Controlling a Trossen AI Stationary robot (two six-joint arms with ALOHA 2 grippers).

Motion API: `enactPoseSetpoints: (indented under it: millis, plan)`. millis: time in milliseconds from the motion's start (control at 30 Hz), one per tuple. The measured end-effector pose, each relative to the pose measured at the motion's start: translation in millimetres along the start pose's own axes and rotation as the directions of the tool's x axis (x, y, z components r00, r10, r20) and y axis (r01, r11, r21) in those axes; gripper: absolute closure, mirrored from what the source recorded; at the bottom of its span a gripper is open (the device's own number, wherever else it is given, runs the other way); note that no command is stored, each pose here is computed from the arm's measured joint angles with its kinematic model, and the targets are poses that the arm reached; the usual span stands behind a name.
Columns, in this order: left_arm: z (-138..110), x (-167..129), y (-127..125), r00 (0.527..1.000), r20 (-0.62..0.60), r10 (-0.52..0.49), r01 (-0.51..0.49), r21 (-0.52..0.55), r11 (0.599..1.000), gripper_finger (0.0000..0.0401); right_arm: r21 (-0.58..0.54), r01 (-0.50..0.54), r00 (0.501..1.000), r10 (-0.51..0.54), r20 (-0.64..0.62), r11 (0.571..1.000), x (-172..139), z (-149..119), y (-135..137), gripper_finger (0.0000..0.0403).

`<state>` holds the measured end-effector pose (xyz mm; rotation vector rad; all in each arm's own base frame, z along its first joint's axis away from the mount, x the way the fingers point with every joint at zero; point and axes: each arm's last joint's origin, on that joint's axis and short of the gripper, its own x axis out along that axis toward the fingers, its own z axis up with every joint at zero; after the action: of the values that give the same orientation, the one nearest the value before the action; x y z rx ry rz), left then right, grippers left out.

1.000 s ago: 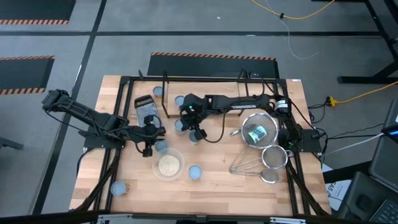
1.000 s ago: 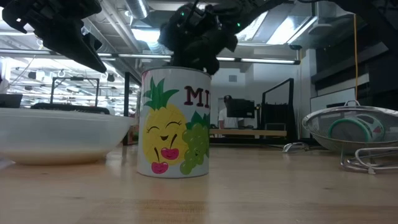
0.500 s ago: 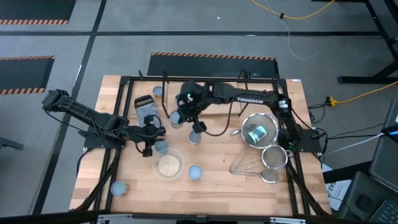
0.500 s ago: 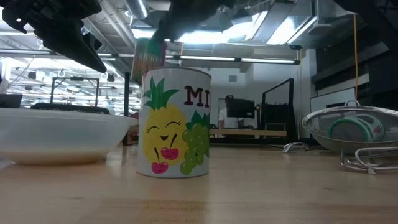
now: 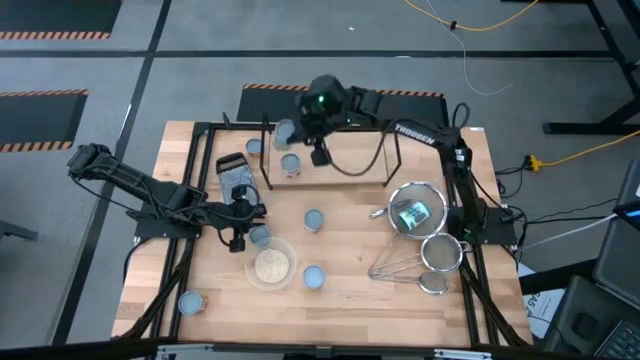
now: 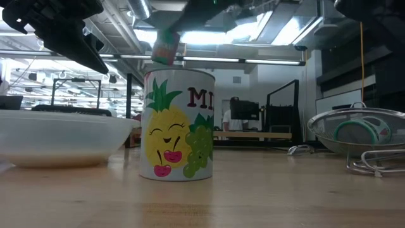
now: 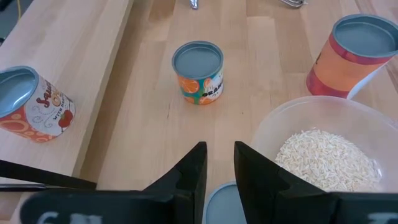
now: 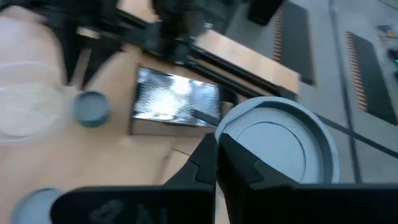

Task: Pick and place cans onto a shelf
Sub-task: Put the green chicken soup can on the shelf

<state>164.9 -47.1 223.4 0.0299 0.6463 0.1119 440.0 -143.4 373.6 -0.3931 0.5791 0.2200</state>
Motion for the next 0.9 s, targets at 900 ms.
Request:
enactPoseSetpoints:
  millis: [900]
  plan:
    - [0, 0, 0, 1.000, 0.000, 0.000, 0.000, 0.000, 1.000, 0.0327, 0.151, -0.022, 1.000, 0.021, 0.012, 0.988, 56, -125, -64, 0.0393]
